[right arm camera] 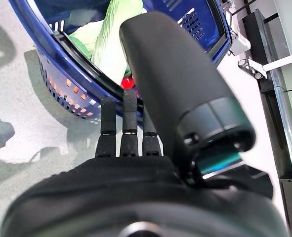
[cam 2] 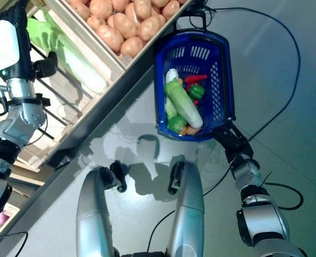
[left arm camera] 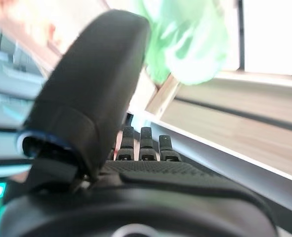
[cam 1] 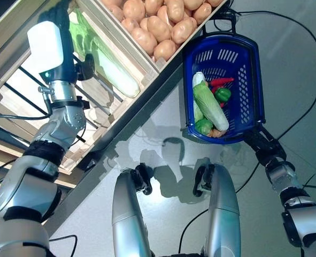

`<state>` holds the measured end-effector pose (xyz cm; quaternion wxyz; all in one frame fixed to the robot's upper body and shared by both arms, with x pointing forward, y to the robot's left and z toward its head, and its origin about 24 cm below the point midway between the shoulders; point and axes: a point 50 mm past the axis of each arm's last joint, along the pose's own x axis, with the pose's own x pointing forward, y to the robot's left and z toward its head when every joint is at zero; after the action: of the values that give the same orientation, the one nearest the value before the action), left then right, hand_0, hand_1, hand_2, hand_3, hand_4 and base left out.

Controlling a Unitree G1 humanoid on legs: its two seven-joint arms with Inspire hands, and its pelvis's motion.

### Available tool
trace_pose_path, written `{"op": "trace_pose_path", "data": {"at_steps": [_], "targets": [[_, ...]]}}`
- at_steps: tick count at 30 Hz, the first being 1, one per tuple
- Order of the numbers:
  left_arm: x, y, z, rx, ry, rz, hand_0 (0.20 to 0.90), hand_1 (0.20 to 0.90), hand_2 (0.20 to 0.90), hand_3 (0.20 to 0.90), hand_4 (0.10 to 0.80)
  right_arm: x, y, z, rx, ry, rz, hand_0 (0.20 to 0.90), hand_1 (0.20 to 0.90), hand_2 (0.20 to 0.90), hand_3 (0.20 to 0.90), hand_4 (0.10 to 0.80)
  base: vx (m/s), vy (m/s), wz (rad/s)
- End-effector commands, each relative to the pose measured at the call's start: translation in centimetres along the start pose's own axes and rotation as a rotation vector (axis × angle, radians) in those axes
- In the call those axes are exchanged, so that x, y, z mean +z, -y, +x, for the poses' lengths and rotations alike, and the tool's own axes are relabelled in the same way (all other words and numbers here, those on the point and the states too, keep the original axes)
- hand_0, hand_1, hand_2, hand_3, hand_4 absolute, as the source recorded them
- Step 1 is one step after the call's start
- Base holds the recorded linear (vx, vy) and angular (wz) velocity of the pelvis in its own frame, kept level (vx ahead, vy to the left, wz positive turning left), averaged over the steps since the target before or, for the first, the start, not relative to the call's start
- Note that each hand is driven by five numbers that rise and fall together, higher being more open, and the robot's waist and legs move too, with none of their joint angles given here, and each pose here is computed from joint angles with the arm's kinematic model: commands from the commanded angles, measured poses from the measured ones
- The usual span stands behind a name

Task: Put vegetables into the basket

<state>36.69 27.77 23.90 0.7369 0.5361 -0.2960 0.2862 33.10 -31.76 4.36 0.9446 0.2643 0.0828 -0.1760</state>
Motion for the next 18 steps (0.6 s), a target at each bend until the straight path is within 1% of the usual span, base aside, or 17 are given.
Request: {"op": "trace_pose_path", "data": {"at_steps": [1, 7, 10, 18], "targets": [[-1.6, -3.7, 2.0, 0.055, 0.025, 0.117, 0.9, 0.9, 0.9, 0.9, 0.8, 2.5, 4.0, -1.1, -0.097, 0.054, -0.052, 0.9, 0.9, 0.9, 0.9, 0.8, -0.015, 0.06, -0.01], [-2.2, -3.5, 2.1, -0.078, 0.03, 0.21, 0.9, 0.9, 0.9, 0.9, 0.8, 4.0, 4.1, -1.0, -0.093, 0.072, -0.073, 0.9, 0.9, 0.9, 0.9, 0.8, -0.017, 0.056, -0.02], [-2.4, -2.8, 1.9, -0.217, 0.043, 0.268, 0.9, 0.9, 0.9, 0.9, 0.8, 4.9, 3.9, -0.9, -0.088, 0.086, -0.089, 0.9, 0.9, 0.9, 0.9, 0.8, -0.029, 0.071, -0.04], [-1.1, -3.4, 3.2, -0.286, 0.144, 0.385, 0.9, 0.9, 0.9, 0.9, 0.8, 6.4, 4.0, -1.0, -0.083, 0.096, -0.14, 0.9, 0.9, 0.9, 0.9, 0.8, -0.032, 0.055, -0.01]]}}
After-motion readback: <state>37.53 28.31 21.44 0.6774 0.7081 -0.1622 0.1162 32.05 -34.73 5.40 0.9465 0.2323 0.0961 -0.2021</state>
